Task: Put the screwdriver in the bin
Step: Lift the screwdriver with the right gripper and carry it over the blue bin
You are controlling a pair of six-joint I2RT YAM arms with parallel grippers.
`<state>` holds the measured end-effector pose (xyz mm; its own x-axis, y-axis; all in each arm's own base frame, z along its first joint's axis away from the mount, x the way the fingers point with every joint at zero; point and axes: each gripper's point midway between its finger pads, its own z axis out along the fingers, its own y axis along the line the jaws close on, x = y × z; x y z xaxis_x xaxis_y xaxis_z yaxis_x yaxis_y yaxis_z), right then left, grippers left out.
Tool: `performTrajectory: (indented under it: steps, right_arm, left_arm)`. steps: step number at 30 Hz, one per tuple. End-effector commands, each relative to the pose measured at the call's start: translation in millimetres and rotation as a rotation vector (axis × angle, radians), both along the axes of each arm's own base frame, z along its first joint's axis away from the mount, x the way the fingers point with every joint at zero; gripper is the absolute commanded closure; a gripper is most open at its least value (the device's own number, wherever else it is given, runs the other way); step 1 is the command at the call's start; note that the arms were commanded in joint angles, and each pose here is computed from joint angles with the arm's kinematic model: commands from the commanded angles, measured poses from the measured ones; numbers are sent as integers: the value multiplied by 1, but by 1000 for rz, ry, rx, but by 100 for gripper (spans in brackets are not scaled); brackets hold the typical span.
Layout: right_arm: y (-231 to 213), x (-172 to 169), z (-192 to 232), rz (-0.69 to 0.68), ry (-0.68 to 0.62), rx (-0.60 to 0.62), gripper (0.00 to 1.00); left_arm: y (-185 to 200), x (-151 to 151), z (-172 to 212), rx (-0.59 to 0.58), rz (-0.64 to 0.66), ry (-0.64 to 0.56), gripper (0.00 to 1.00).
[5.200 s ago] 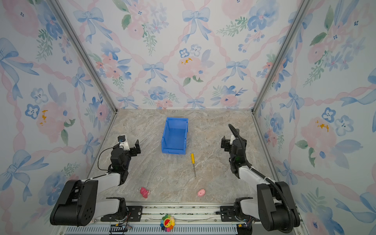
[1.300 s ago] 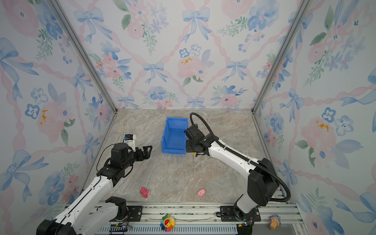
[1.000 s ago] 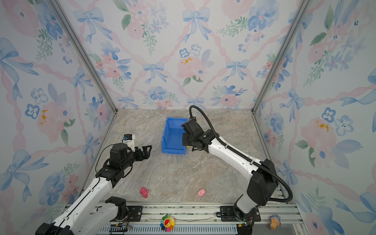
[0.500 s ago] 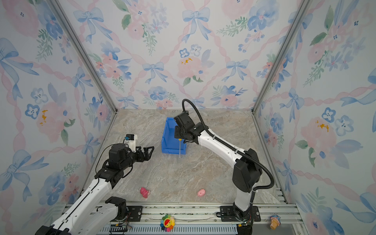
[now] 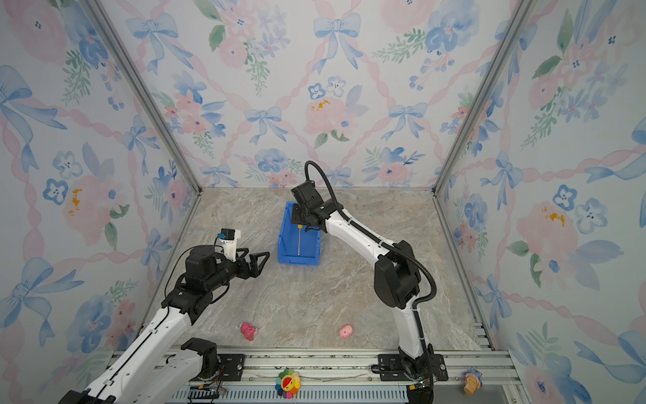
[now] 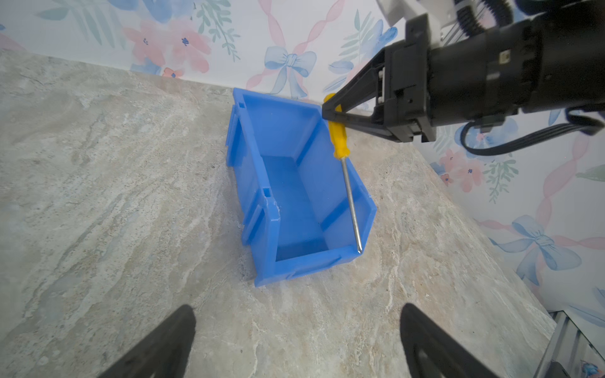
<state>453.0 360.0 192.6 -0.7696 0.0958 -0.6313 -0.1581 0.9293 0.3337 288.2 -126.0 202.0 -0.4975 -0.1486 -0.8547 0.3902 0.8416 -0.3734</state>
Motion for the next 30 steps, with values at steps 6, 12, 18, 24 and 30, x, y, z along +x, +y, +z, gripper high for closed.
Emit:
performTrajectory:
  steps: [6, 12, 18, 24, 30]
  right_arm:
    - [-1, 25, -29, -51, 51, 18, 100]
    - [2, 35, -47, -72, 70, 11, 100]
    - [6, 44, -60, -66, 78, -26, 100]
    - [7, 42, -76, -57, 94, -72, 100]
    - [6, 40, -92, -73, 106, -101, 100]
  left_arm:
    - [-3, 2, 14, 28, -26, -75, 2]
    - [-5, 4, 9, 31, -37, -72, 2]
    - [-4, 7, 2, 47, -28, -65, 2]
    - [-1, 8, 0, 58, -15, -65, 2]
    - [-1, 9, -1, 61, -9, -65, 2]
